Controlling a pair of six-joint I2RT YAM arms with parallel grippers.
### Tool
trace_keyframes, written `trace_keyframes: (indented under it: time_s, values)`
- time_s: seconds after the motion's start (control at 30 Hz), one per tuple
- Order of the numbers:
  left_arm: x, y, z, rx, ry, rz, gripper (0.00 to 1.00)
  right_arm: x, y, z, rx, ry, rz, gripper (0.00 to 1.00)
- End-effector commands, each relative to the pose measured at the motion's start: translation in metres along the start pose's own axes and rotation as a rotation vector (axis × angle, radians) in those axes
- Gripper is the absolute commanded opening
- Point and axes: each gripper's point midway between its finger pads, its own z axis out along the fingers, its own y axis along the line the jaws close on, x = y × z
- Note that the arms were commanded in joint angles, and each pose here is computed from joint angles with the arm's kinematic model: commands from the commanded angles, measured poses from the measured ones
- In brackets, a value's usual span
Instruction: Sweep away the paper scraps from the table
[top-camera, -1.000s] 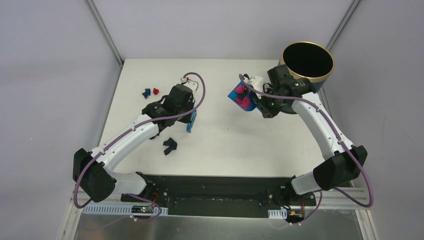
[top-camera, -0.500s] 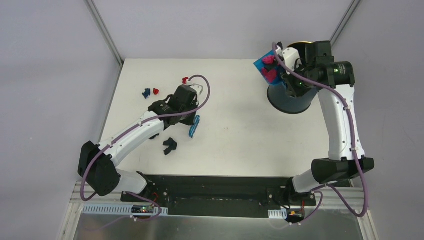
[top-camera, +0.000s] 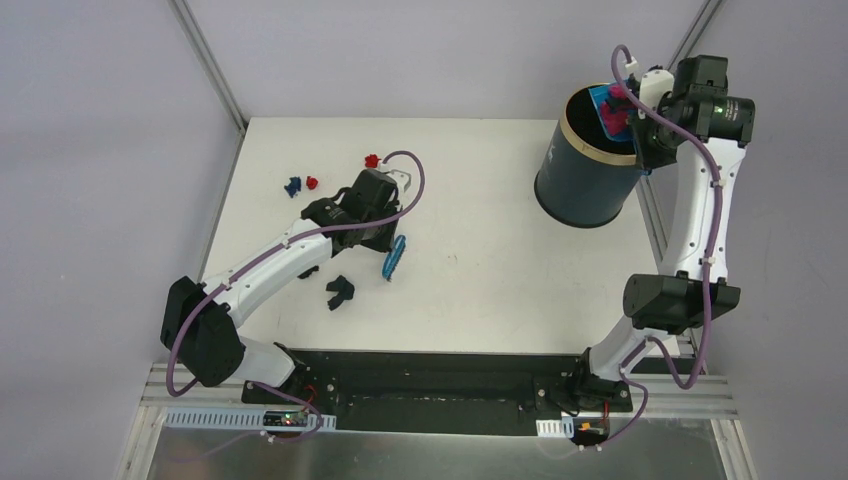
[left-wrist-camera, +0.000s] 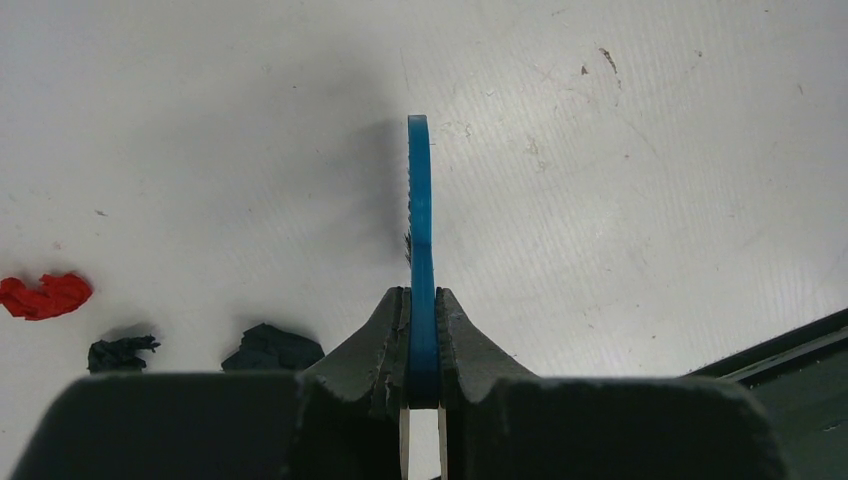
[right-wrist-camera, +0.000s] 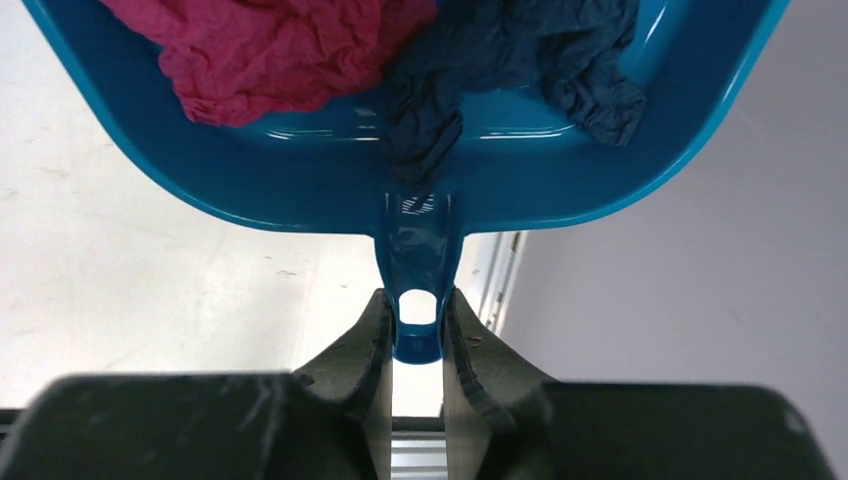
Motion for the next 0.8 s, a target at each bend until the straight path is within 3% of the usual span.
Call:
trace_keyframes:
  time_s: [0.0, 0.3, 0.43, 0.57, 0.6, 0.77]
  values:
    - [-0.017, -0.009, -0.009, 0.043, -0.039, 0.013, 0.00, -0.007, -0.044, -0.007, 0.204, -0.002, 0.030, 0.00]
    - [-0.015, -0.013, -0.010, 0.068, -0.024, 0.015, 0.00, -0.026, -0.127, -0.012, 0.601, 0.074, -0.158, 0.00]
    - [-0.015, -0.014, -0.010, 0.073, -0.023, 0.017, 0.00, -0.035, -0.144, -0.008, 0.672, 0.114, -0.267, 0.00]
    - [-0.015, -0.014, -0.009, 0.073, -0.019, 0.018, 0.00, -0.052, -0.151, 0.006, 0.772, 0.203, -0.522, 0.00]
    - [-0.015, -0.014, -0.009, 0.072, -0.017, 0.018, 0.00, -0.061, -0.152, 0.011, 0.816, 0.170, -0.530, 0.00]
    - [-0.013, -0.014, -0.007, 0.069, -0.005, 0.023, 0.00, -0.093, -0.165, 0.007, 1.035, 0.239, -0.908, 0.00]
